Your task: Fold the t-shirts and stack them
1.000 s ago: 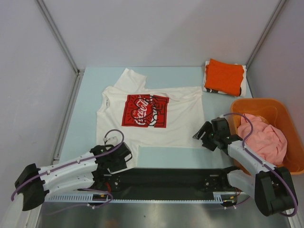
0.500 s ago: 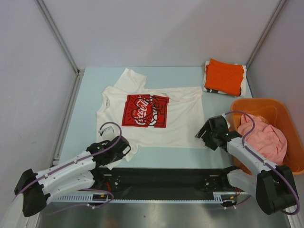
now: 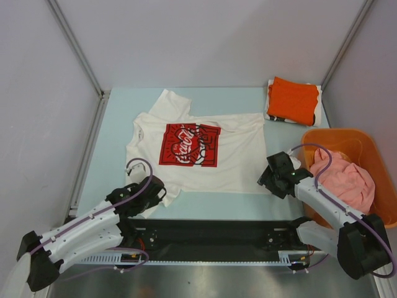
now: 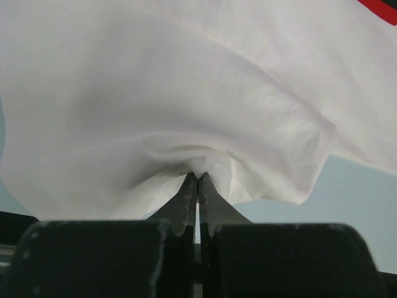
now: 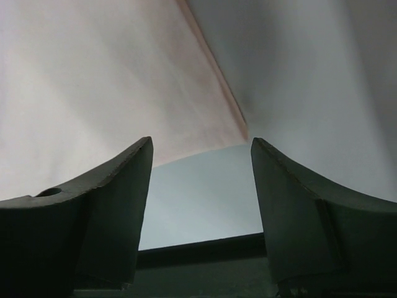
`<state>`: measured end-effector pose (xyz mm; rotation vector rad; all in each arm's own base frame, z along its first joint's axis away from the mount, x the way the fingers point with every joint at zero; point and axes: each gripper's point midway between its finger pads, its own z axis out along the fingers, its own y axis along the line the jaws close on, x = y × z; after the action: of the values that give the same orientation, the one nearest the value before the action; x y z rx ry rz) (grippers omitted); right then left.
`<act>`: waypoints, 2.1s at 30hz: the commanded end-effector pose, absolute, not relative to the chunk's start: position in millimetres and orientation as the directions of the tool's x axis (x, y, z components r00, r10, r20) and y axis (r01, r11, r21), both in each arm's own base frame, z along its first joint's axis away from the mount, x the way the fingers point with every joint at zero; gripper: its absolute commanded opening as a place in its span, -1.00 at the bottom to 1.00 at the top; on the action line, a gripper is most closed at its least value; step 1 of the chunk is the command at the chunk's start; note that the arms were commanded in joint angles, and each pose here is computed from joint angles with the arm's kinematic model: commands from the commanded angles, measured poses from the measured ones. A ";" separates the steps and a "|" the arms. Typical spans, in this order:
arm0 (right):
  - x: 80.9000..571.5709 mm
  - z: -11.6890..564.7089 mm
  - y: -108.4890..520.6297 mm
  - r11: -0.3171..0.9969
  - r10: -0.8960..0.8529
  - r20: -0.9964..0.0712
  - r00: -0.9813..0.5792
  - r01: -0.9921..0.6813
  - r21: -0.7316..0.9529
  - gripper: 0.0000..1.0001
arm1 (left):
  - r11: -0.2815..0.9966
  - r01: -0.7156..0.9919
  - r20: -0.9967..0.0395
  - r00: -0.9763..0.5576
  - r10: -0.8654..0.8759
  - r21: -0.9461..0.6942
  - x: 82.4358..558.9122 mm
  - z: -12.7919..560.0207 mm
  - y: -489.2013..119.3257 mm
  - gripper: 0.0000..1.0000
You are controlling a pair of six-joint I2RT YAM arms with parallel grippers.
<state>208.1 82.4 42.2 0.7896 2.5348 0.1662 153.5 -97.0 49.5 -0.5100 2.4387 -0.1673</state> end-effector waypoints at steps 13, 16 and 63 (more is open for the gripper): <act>200.6 10.6 80.4 0.838 0.543 -0.385 -0.746 0.506 0.203 -0.36 | 0.911 -0.291 -0.582 -0.702 -0.410 -0.291 161.2 66.2 -101.7 -0.99; 201.0 11.8 81.1 0.843 0.537 -0.386 -0.750 0.496 0.208 -0.62 | 0.914 -0.269 -0.575 -0.713 -0.401 -0.303 160.9 74.1 -106.3 -0.99; 381.3 135.8 77.6 0.875 0.479 -0.496 -0.725 0.352 0.331 -1.00 | 0.999 0.021 -0.586 -0.810 -0.003 -0.033 392.0 196.8 -95.8 -0.99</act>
<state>361.6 78.0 123.1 0.6473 2.4914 0.2655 367.7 -102.8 170.8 -0.0238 2.6046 -0.0866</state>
